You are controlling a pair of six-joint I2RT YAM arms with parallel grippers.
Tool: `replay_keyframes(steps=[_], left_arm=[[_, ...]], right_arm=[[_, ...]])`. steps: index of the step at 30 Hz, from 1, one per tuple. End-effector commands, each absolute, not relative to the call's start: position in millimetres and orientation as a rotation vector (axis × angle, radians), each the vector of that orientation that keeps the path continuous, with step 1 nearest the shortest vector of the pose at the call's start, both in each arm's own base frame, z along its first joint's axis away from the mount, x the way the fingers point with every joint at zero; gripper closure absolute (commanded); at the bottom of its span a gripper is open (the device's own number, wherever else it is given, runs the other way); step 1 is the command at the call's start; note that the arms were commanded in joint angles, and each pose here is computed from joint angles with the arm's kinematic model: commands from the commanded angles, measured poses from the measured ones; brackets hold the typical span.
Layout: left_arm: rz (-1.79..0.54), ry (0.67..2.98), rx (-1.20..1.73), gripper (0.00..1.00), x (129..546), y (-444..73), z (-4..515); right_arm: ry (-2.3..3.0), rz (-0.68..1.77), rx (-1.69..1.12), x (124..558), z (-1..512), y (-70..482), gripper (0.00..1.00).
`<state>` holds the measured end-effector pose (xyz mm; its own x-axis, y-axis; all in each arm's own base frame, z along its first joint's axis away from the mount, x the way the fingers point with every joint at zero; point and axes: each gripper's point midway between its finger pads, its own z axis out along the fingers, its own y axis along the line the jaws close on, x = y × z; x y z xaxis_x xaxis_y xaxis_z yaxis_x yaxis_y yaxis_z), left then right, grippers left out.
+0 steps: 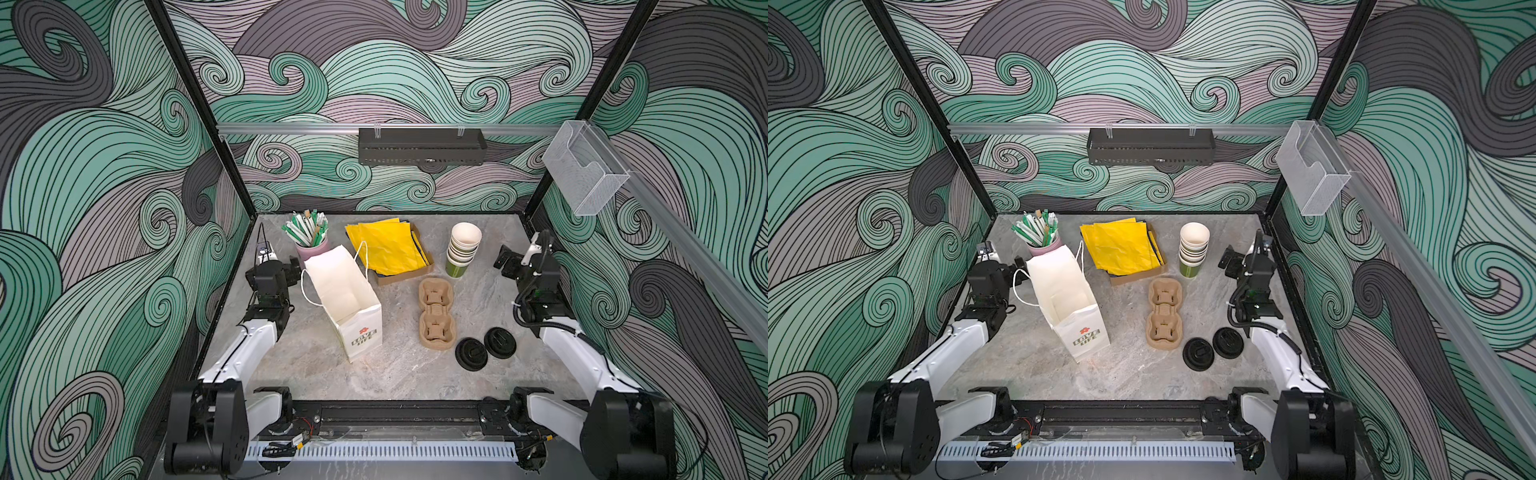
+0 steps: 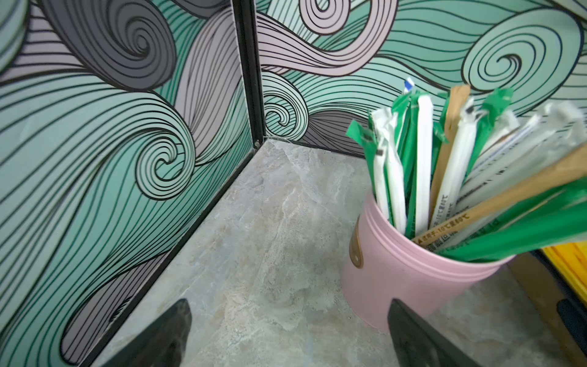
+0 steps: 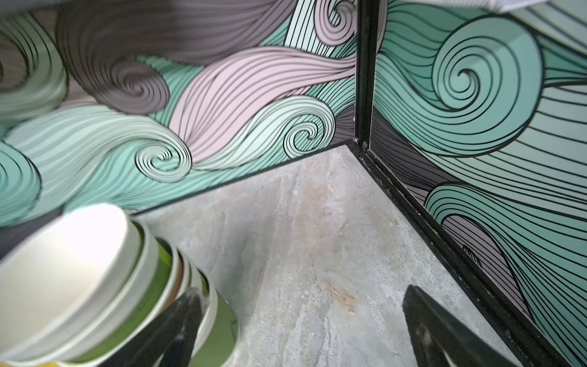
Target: Pack the takeout coffee
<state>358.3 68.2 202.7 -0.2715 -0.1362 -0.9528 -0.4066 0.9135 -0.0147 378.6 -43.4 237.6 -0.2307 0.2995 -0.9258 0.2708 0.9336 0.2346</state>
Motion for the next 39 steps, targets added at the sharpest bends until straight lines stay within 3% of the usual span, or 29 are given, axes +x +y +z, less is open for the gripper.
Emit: replay_keyframes(steps=[1,8,18,25,30,39], left_arm=[[0.286,1.919,-0.507,0.01,334,76,201],[0.087,1.914,-0.540,0.01,292,56,256],[-0.302,1.919,-0.376,0.06,246,-4,343],[-0.559,1.901,-0.250,0.13,237,-45,401],[-0.794,1.828,-0.061,0.13,240,-91,434],[-0.971,1.749,0.236,0.12,250,-166,466]], right_arm=[[2.037,0.302,0.632,357,201,-29,0.01],[2.126,0.529,0.568,336,231,6,0.01],[2.381,0.282,0.392,344,257,32,0.07],[2.486,0.169,0.301,383,252,43,0.27],[2.509,0.144,0.272,403,244,54,0.36],[2.515,0.019,0.218,431,236,59,0.62]])
